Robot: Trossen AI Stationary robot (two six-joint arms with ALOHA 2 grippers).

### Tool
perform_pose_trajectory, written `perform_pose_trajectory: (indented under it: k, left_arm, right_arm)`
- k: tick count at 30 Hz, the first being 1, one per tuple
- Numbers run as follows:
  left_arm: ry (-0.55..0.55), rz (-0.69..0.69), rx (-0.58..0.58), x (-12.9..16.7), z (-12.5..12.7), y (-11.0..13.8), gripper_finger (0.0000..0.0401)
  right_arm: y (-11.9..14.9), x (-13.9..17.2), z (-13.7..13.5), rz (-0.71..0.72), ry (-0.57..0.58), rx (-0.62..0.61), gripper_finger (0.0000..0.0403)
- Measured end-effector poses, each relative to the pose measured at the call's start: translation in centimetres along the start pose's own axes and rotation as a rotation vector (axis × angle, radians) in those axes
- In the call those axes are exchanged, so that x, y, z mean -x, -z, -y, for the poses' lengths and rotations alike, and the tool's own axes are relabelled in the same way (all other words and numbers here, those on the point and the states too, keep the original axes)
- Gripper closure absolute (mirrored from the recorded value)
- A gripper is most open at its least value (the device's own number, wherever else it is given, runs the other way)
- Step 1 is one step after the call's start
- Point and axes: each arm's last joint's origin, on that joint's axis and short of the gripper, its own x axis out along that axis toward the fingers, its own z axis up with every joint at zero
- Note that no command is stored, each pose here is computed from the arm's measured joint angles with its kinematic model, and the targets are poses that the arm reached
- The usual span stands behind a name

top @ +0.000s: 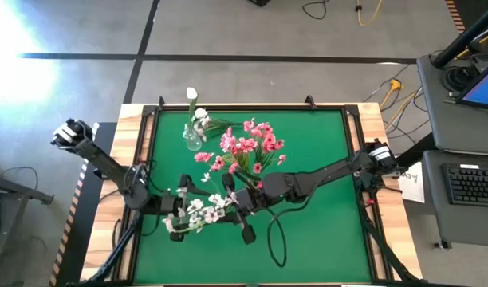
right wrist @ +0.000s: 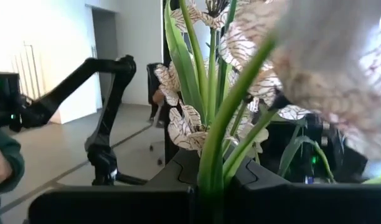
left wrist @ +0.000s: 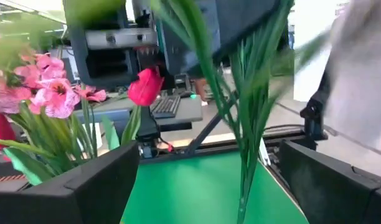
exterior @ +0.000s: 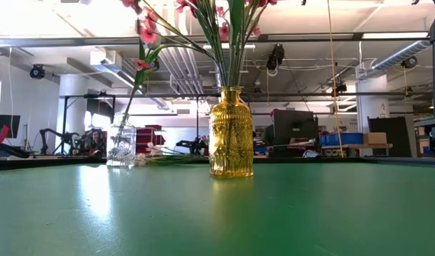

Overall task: Sort flowers into vase by color
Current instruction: Adjust the white flowers in the transparent vase

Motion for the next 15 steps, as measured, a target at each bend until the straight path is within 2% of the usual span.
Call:
perform_pose_trajectory:
  k: [7, 15]
  left_arm:
    - [-0.015, 0.069, 0.049, -1.3, 1.0, 0.9, 0.0035]
    - [-0.028, 0.100, 0.071, -3.2, 2.3, 0.9, 0.0061]
  right_arm:
    - [-0.1, -0.2, -0.9, 0.022, -0.001, 0.065, 0.0385]
    - [0.1, -0.3, -0.7, 0.013, 0.084, 0.130, 0.0385]
